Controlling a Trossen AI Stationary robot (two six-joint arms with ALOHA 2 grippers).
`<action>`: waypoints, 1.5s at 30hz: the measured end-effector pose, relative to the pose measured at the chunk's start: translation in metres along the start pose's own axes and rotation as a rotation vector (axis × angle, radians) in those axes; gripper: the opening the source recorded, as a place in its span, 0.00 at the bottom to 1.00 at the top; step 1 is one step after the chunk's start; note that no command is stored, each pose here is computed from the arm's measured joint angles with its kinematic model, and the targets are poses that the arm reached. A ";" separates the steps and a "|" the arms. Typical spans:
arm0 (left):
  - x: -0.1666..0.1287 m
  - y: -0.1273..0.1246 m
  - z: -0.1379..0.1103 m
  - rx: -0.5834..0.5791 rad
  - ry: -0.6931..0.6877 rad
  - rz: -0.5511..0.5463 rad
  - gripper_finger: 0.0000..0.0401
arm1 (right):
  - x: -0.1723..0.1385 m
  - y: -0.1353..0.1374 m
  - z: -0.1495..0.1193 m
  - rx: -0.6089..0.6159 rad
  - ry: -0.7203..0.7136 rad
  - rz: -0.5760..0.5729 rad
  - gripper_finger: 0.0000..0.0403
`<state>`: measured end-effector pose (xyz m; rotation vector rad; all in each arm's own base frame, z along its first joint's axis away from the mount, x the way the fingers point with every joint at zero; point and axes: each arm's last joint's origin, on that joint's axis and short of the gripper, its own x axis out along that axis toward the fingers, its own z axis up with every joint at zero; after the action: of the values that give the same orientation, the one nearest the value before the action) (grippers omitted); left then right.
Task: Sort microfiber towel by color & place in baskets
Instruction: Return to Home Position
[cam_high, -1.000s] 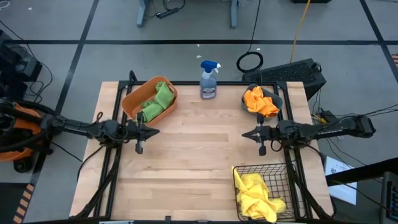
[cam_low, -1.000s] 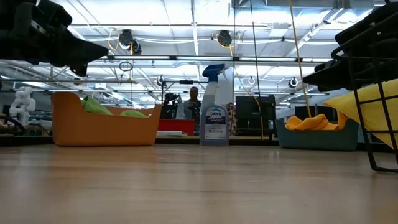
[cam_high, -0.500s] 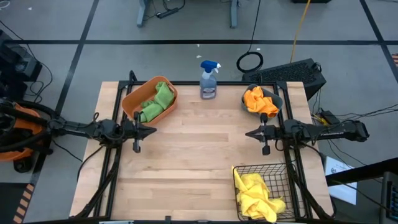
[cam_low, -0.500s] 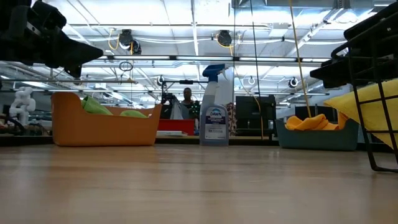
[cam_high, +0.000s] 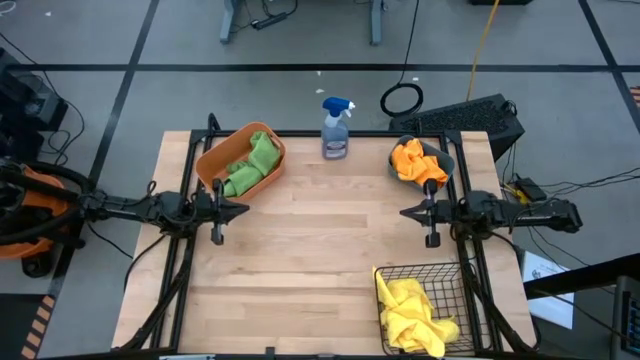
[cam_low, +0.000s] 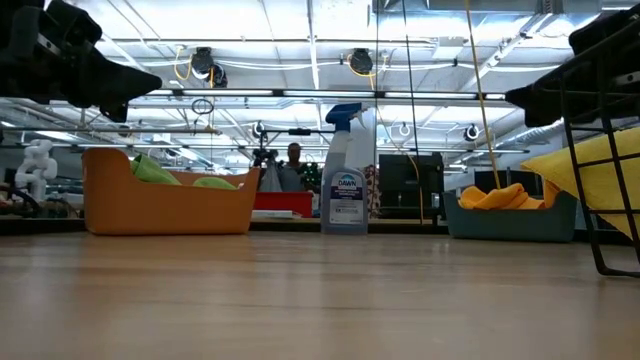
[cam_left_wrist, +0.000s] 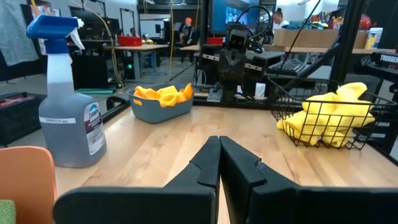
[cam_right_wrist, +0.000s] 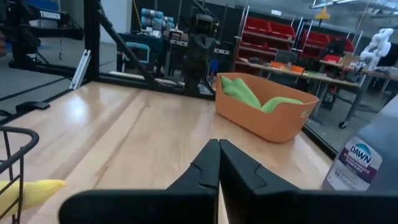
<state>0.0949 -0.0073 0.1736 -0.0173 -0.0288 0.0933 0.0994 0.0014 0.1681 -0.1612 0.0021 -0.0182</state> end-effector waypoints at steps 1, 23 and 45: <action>0.000 0.000 0.000 0.000 0.000 0.000 0.03 | 0.000 0.000 0.000 -0.001 -0.005 0.000 0.00; 0.001 -0.004 -0.004 0.020 -0.018 -0.116 0.03 | -0.002 -0.001 0.003 -0.040 -0.034 -0.010 0.00; 0.003 0.004 -0.003 0.123 -0.035 -0.076 0.03 | -0.002 -0.001 0.002 0.002 -0.032 -0.010 0.00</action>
<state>0.0971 -0.0029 0.1708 0.1081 -0.0586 0.0197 0.0971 0.0012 0.1706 -0.1599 -0.0312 -0.0253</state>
